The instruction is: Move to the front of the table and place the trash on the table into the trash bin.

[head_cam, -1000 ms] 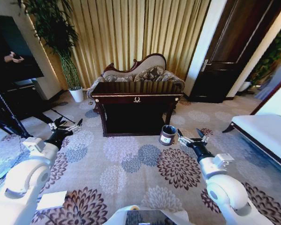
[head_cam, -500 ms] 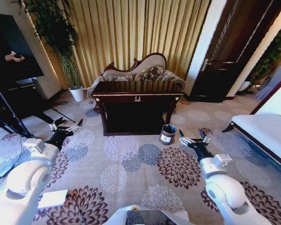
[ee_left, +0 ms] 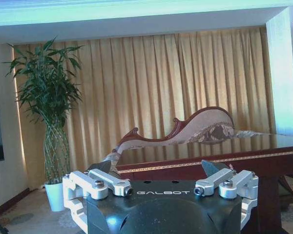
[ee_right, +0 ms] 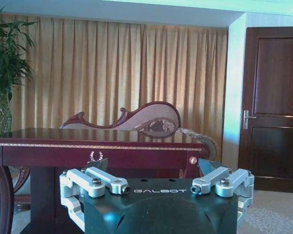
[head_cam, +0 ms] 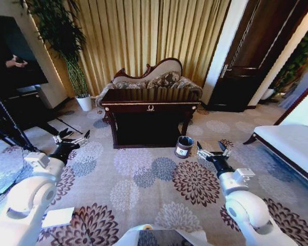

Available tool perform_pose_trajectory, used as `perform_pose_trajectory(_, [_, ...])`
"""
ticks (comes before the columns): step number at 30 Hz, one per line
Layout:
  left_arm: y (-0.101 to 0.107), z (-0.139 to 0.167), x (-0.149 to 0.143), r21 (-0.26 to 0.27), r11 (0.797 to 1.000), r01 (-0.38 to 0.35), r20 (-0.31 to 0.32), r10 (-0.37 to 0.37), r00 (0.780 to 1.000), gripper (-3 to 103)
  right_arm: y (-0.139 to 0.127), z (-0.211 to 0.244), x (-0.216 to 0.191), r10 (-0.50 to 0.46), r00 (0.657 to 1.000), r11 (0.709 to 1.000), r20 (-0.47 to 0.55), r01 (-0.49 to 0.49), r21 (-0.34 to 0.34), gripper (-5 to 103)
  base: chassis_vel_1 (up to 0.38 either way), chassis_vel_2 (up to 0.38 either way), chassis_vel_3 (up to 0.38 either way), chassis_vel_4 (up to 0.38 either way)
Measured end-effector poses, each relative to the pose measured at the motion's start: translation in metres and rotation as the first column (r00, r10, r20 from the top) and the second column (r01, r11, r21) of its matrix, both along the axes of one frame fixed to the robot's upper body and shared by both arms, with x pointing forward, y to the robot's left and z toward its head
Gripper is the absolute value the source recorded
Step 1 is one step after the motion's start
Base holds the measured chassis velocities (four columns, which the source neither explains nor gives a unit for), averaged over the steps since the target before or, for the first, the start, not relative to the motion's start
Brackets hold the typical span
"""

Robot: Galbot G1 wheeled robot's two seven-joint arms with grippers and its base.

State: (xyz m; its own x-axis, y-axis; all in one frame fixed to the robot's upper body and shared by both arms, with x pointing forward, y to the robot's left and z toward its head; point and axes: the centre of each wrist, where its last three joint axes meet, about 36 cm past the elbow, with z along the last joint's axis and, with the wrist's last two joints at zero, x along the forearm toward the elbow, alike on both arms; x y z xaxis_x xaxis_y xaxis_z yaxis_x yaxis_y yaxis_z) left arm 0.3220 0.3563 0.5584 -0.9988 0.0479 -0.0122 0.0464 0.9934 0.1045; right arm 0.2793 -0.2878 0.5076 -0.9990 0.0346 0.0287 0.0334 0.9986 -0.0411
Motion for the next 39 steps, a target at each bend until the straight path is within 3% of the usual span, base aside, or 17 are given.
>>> perform_pose_trajectory(39, [0.0,0.0,0.0001,0.001,1.0,0.0,-0.001,0.0,1.0,100,0.0002,0.0004,-0.0001,0.001,1.0,1.0,0.0,-0.001,0.0,100,0.0,0.0,0.0,0.0])
